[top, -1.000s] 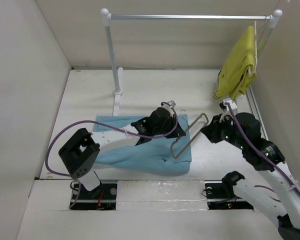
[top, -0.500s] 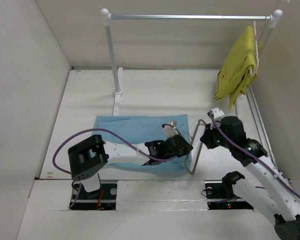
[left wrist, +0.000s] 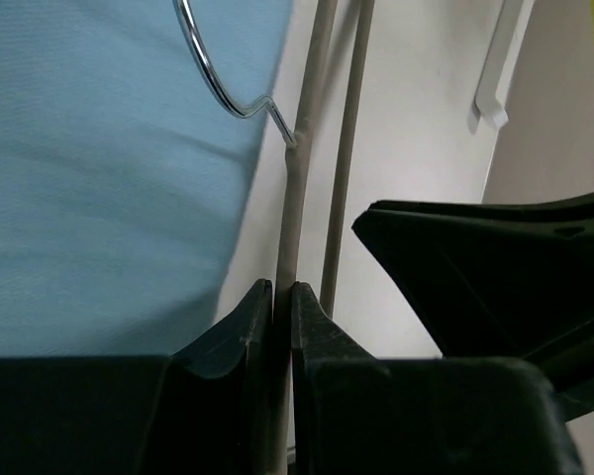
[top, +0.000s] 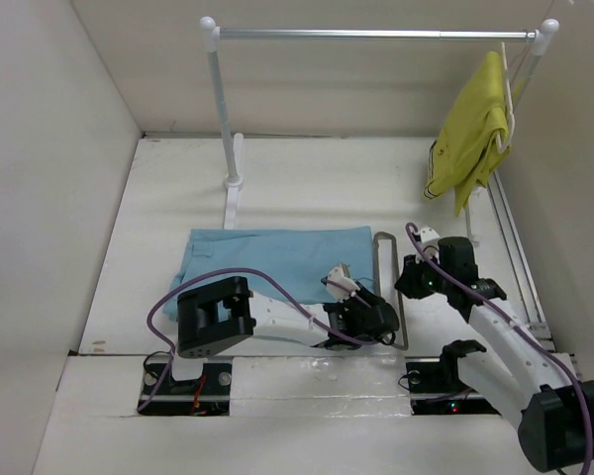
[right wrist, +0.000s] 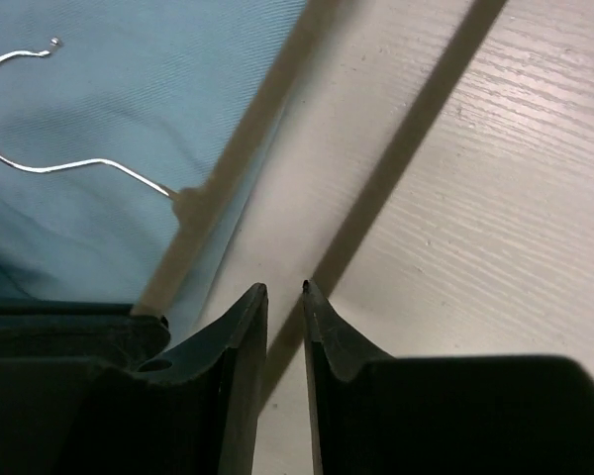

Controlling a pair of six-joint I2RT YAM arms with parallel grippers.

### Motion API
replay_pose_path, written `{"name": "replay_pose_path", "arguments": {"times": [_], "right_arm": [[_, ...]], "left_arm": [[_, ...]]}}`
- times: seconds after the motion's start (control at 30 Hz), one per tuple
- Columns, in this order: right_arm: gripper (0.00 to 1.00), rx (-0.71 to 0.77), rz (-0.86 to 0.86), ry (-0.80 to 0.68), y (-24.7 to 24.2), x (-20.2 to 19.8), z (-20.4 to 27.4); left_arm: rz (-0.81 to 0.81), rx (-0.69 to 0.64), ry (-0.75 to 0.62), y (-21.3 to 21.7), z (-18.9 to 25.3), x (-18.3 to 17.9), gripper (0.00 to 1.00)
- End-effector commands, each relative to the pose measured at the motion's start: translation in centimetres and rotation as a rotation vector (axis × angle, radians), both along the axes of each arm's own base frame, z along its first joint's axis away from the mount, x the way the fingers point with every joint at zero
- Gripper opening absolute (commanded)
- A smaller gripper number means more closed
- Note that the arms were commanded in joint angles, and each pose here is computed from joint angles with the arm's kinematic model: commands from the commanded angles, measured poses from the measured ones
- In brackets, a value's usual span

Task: Place the trousers on the hanger

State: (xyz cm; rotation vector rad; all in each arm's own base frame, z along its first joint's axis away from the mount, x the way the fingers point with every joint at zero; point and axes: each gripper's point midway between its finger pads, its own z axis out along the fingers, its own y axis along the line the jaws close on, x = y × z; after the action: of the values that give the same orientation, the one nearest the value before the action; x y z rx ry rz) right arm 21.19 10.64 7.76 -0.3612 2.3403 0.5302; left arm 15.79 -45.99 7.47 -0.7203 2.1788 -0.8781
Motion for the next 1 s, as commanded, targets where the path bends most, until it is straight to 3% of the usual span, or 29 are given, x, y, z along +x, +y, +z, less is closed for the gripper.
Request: {"name": "replay_pose_path", "arguments": {"times": [0.0, 0.37, 0.63, 0.97], "right_arm": [[0.27, 0.056, 0.098, -0.121, 1.2, 2.0, 1.2], [0.27, 0.141, 0.211, -0.151, 3.5, 2.6, 1.7], [0.42, 0.164, 0.215, -0.08, 4.5, 2.3, -1.1], [0.44, 0.156, 0.248, -0.041, 5.9, 3.2, -2.2]], "left_arm": [[0.159, 0.095, 0.003, 5.2, -2.5, 1.1, 0.0], [0.132, 0.155, -0.007, 6.2, -4.1, 0.9, 0.0], [0.114, 0.196, -0.004, 6.5, -4.8, 0.7, 0.0], [0.09, 0.2, 0.003, 6.2, -5.2, 0.5, 0.0]]}}
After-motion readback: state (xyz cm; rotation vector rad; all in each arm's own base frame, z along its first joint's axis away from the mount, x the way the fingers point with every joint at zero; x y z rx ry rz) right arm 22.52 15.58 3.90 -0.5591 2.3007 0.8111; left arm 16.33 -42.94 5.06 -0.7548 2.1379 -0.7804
